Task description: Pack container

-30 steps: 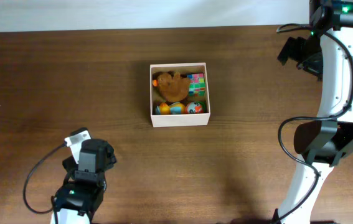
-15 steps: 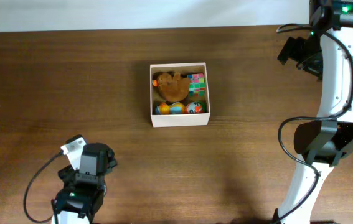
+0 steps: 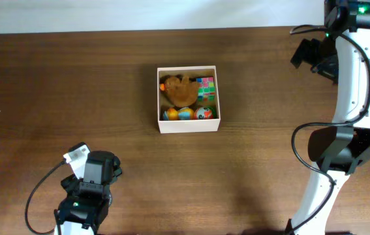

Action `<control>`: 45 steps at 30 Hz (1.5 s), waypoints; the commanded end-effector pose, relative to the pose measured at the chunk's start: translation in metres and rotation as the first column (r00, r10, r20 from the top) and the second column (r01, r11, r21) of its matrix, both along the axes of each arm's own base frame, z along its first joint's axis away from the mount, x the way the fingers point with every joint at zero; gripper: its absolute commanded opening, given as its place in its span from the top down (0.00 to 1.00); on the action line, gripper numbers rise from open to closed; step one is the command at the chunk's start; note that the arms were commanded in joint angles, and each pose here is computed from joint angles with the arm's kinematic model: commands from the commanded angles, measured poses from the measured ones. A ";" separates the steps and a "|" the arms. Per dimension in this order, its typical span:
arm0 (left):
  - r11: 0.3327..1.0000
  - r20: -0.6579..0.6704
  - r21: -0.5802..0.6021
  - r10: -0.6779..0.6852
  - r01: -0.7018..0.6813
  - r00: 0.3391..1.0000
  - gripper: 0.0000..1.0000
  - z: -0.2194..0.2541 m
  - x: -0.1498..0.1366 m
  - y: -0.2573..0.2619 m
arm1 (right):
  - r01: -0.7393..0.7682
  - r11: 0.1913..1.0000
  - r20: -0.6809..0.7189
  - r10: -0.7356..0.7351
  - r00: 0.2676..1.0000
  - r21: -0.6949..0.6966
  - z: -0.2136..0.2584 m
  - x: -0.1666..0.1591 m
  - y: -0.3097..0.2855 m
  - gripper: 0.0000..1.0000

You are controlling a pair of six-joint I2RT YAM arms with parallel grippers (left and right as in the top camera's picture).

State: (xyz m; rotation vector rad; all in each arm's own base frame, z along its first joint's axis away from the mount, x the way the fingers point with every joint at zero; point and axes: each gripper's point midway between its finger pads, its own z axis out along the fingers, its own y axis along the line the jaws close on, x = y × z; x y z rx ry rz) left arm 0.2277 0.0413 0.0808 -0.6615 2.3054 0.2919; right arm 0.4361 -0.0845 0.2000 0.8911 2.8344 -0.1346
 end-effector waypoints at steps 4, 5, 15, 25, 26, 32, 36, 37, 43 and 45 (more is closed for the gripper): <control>1.000 0.004 0.004 0.016 -0.016 1.000 0.01 -0.001 -0.002 0.003 | 0.006 1.000 0.026 -0.006 1.000 -0.007 0.012 -0.003 0.001 0.01; 1.000 0.004 0.003 0.015 -0.015 1.000 0.01 -0.001 -0.002 0.002 | 0.006 1.000 0.026 -0.006 1.000 -0.007 0.012 -0.003 0.001 0.01; 0.999 0.126 -0.009 -0.038 0.040 0.991 0.01 0.028 -0.012 0.000 | 0.006 1.000 0.026 -0.006 1.000 -0.007 0.012 -0.003 0.001 0.01; 0.789 0.185 0.198 -0.613 0.581 0.768 0.01 0.054 -0.013 -0.054 | 0.006 1.000 0.026 -0.006 1.000 -0.007 0.012 -0.003 0.001 0.01; 0.754 0.186 0.229 -0.655 0.616 0.733 0.01 0.056 -0.014 -0.058 | 0.006 1.000 0.026 -0.006 1.000 -0.007 0.012 -0.003 0.001 0.01; 0.731 0.221 0.284 -0.680 0.621 0.699 0.01 0.049 -0.019 -0.060 | 0.006 1.000 0.026 -0.006 1.000 -0.007 0.012 -0.003 0.001 0.01; 0.733 0.250 0.286 -0.679 0.617 0.690 0.01 0.037 -0.020 -0.062 | 0.006 1.000 0.026 -0.006 1.000 -0.007 0.012 -0.003 0.001 0.01; 0.731 0.244 0.281 -0.681 0.621 0.691 0.01 0.034 -0.020 -0.062 | 0.006 1.000 0.026 -0.006 1.000 -0.007 0.012 -0.003 0.001 0.01; 0.735 0.234 0.280 -0.676 0.618 0.698 0.01 0.030 -0.020 -0.060 | 0.006 1.000 0.026 -0.006 1.000 -0.007 0.012 -0.003 0.001 0.01; 0.734 0.225 0.274 -0.677 0.621 0.701 0.01 0.027 -0.021 -0.060 | 0.006 1.000 0.026 -0.006 1.000 -0.007 0.012 -0.003 0.001 0.01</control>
